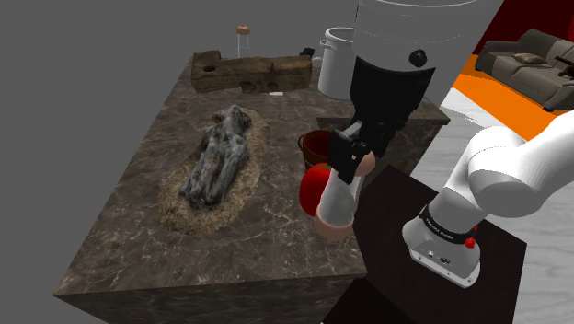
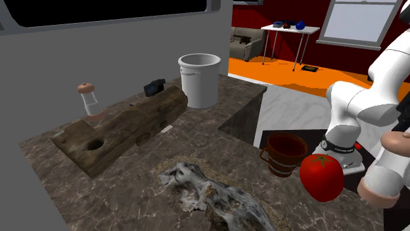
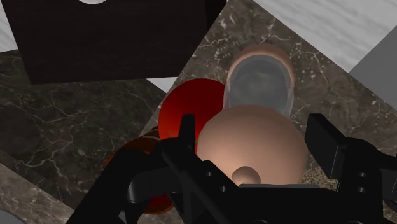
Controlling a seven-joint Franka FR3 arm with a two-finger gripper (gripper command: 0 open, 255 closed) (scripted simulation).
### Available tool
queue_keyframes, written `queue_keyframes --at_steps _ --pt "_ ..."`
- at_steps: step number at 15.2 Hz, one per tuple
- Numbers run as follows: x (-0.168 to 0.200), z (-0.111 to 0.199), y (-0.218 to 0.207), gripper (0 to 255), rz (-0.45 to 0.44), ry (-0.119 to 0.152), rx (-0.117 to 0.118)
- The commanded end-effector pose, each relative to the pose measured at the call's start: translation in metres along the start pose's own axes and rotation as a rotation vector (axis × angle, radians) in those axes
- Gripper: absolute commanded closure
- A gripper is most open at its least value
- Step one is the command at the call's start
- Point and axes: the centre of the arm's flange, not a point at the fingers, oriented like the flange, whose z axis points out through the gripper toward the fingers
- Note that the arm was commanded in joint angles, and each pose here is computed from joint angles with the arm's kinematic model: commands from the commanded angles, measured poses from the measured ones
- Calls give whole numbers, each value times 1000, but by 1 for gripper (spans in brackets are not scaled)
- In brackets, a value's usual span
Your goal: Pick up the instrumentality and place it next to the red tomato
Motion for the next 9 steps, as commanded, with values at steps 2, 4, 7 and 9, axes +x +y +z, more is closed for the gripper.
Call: queue_keyframes --at_steps 2,4,7,9 --pt "0 16 -2 255 0 0 1" --pt "0 27 -3 255 0 0 1" --pt "0 42 -6 255 0 0 1" --pt "0 53 -7 255 0 0 1"
